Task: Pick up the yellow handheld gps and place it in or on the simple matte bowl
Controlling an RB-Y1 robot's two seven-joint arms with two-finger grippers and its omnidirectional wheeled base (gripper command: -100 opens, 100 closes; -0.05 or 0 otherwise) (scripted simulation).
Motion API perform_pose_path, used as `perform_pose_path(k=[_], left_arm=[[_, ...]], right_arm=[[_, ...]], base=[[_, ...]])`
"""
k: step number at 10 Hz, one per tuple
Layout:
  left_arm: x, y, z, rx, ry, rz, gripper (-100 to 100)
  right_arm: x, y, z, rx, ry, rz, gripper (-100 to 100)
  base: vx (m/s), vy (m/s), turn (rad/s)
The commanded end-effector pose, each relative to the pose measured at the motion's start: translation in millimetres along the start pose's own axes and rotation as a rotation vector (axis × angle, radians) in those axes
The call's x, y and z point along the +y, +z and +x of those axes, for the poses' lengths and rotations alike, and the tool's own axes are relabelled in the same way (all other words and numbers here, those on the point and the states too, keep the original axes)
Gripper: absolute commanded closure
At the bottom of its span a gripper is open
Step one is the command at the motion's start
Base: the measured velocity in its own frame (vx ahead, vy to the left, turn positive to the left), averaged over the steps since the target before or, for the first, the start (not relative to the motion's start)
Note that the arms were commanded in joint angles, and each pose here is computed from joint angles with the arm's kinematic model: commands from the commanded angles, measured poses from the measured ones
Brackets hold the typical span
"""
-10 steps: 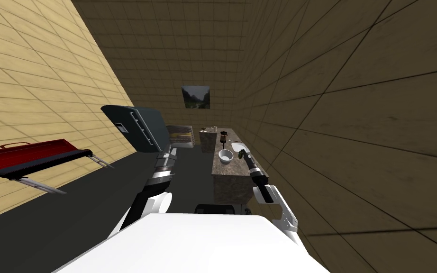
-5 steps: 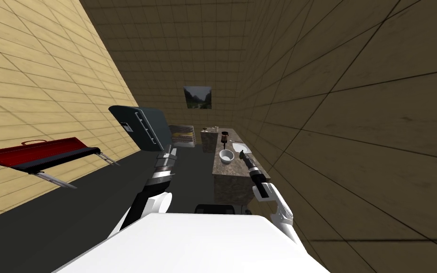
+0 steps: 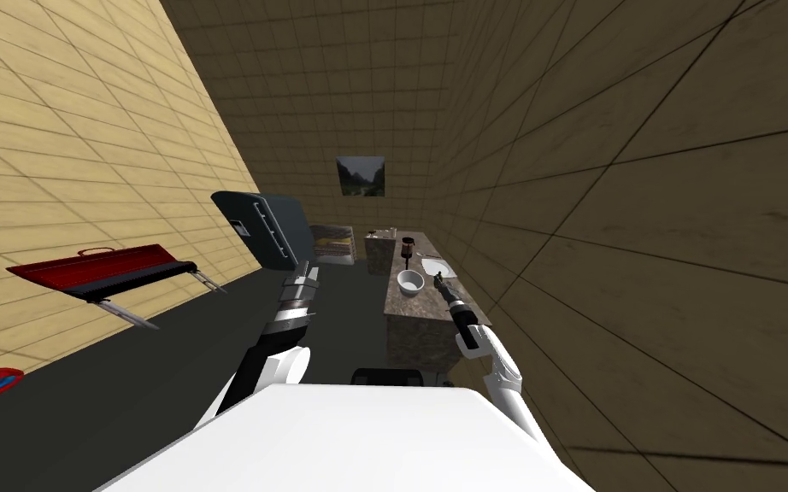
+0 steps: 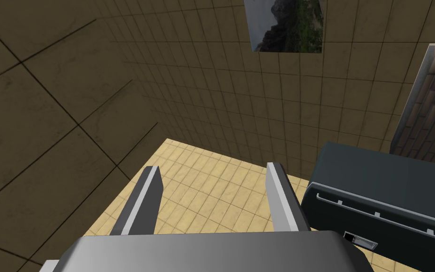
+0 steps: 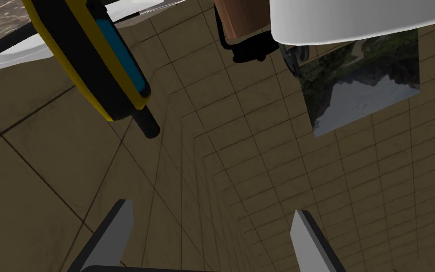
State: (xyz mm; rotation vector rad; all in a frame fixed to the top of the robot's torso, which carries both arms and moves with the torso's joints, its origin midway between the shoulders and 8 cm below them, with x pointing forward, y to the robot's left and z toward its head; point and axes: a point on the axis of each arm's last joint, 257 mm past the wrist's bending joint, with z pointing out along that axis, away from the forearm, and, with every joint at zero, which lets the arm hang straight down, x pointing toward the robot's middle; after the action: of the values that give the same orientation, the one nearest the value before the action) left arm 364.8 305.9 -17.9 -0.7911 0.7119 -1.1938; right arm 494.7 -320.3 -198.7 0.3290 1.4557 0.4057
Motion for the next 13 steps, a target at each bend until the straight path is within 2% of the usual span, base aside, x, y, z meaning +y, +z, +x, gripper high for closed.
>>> perform_pose_path(k=[1,3,4,8,13], left_arm=[[0.0,0.0,0.0,0.000,0.000,0.000,0],[0.0,0.0,0.0,0.000,0.000,0.000,0],[0.0,0.0,0.0,0.000,0.000,0.000,0],[0.0,0.0,0.0,0.000,0.000,0.000,0],[0.0,0.0,0.0,0.000,0.000,0.000,0]], right_arm=[[-8.4,-0.1,6.6,0.015,-0.039,0.020,-100],[-29.9,5.4,18.8,0.051,-0.129,0.071,-100],[-30.5,5.2,19.7,0.053,-0.135,0.072,-100],[-69.4,12.0,38.9,0.122,-0.306,0.157,-100],[-102.9,17.0,48.9,0.184,-0.480,0.223,-100]], base=[[0.004,-0.015,0.027],[0.003,-0.014,0.066],[0.003,-0.015,0.035],[0.005,-0.016,0.079],[0.012,-0.011,0.067]])
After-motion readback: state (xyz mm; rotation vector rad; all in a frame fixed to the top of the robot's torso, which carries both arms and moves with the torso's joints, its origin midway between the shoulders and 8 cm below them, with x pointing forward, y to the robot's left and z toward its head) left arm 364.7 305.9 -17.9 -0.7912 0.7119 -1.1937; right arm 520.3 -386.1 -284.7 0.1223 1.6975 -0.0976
